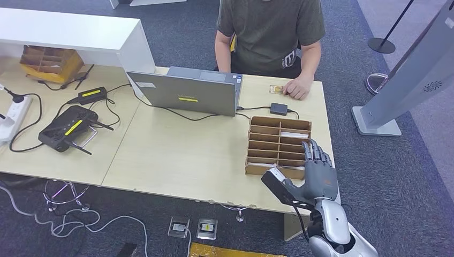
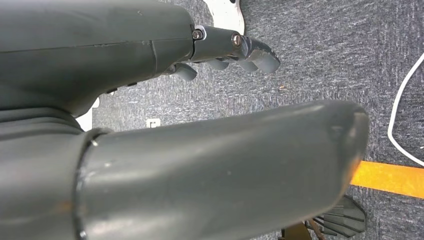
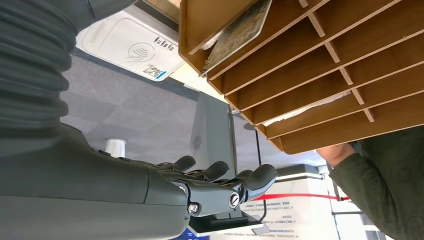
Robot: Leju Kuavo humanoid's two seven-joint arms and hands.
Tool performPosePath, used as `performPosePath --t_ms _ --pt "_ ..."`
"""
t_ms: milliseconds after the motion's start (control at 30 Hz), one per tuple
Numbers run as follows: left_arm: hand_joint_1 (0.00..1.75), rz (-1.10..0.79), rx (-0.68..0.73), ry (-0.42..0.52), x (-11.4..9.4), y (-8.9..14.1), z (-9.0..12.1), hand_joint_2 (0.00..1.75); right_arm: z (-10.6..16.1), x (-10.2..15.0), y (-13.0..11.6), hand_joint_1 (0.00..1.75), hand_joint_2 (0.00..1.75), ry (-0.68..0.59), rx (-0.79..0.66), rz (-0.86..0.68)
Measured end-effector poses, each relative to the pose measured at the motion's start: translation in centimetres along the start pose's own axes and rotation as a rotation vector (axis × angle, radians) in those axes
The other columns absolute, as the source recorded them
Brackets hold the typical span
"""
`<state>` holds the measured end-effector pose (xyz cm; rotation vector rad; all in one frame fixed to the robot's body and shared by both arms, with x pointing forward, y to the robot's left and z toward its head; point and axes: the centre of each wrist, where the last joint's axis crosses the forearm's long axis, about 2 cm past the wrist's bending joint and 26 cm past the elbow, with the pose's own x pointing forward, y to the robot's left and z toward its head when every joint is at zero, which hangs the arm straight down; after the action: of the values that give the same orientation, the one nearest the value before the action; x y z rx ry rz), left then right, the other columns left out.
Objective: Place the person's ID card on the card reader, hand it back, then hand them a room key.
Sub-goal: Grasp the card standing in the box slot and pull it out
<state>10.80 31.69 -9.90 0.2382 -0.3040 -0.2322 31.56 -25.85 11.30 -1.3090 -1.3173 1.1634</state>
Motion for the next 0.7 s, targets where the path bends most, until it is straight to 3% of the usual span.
performPosePath --t_ms 700 --pt "0.0 -0.009 0.001 -0.002 0.15 0.04 -0.01 0.0 -0.33 0.48 0.85 0.0 1.75 0.005 0.053 0.025"
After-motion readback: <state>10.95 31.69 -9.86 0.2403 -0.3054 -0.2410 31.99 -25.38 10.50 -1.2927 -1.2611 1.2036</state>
